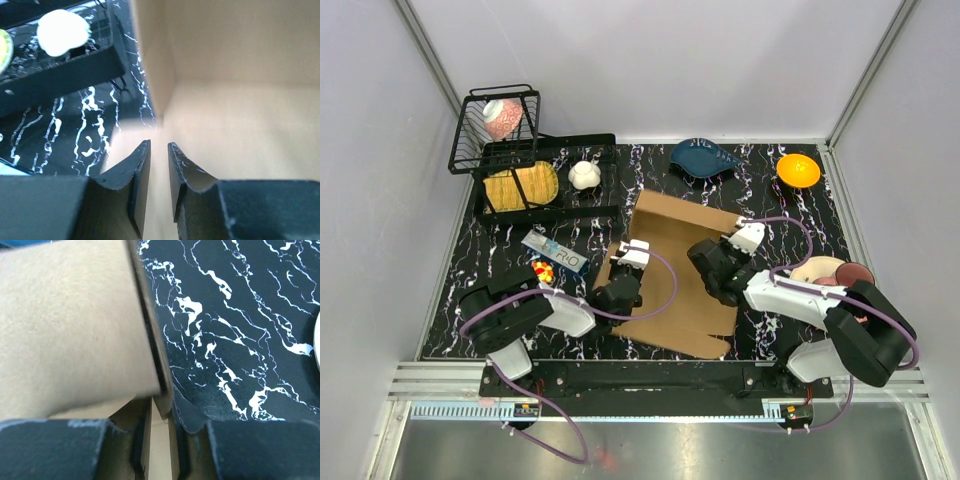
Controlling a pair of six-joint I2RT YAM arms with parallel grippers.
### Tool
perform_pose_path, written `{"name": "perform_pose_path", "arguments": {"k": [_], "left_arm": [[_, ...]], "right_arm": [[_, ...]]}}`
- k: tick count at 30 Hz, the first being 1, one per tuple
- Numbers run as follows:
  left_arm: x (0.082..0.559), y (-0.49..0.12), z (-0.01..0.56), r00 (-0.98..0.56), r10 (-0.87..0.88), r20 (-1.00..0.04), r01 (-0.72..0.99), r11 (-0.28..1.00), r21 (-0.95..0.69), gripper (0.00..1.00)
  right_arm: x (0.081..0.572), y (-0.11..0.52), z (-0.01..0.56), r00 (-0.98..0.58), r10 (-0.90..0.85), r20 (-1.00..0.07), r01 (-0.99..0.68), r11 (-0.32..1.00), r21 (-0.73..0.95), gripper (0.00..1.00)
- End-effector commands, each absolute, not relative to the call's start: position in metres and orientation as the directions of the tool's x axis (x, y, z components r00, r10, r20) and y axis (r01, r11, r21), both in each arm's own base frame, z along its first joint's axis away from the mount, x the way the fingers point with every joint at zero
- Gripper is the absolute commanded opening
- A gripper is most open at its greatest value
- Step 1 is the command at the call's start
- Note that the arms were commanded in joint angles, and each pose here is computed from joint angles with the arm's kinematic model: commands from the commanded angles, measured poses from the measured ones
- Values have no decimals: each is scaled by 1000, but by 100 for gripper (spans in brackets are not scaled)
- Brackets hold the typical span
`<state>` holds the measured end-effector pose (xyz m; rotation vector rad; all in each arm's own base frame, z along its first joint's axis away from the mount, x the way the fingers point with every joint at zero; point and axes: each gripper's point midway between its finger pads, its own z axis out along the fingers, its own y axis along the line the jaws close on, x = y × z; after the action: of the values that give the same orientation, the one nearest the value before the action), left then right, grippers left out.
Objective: Fold the paper box
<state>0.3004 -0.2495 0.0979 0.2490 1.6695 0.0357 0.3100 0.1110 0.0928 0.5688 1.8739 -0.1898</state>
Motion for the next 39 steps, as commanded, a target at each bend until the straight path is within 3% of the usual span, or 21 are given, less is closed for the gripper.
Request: {"name": "perform_pose_path", "arguments": {"k": [1,5,11,18,21,22,25,35,39], "left_arm": [[289,-265,105,-60,27,-998,264,965,10,25],[283,-260,104,-32,-37,-999,289,956,-45,17],[280,-247,108,-16,-51,-999,268,962,-53,19],[289,-231,149,60,-48,-997,205,978,-35,35],[296,-222,164,75,-109,-991,210,973,-91,58],[298,-218,169,79,-148,-986,209,969,-129,77],[310,-207,175,83,-197,-977,212,961,-176,91],[335,-183,205,88,-260,-962,276,934,-227,93],[334,-182,246,141,-311,-940,334,909,-250,94]], "right_arm": [[286,105,63,-366,244,-898,455,889,56,0],[281,110,59,-361,236,-902,454,889,51,0],[280,112,59,-369,212,-905,446,894,27,0],[287,126,62,-378,167,-911,353,935,25,0],[292,139,66,-379,150,-913,273,961,45,0],[291,140,64,-394,106,-913,235,972,12,0],[295,159,68,-413,54,-909,116,993,6,0],[293,180,61,-472,-21,-881,-15,1000,-16,0],[293,182,60,-478,-33,-878,-26,999,-24,0]]}}
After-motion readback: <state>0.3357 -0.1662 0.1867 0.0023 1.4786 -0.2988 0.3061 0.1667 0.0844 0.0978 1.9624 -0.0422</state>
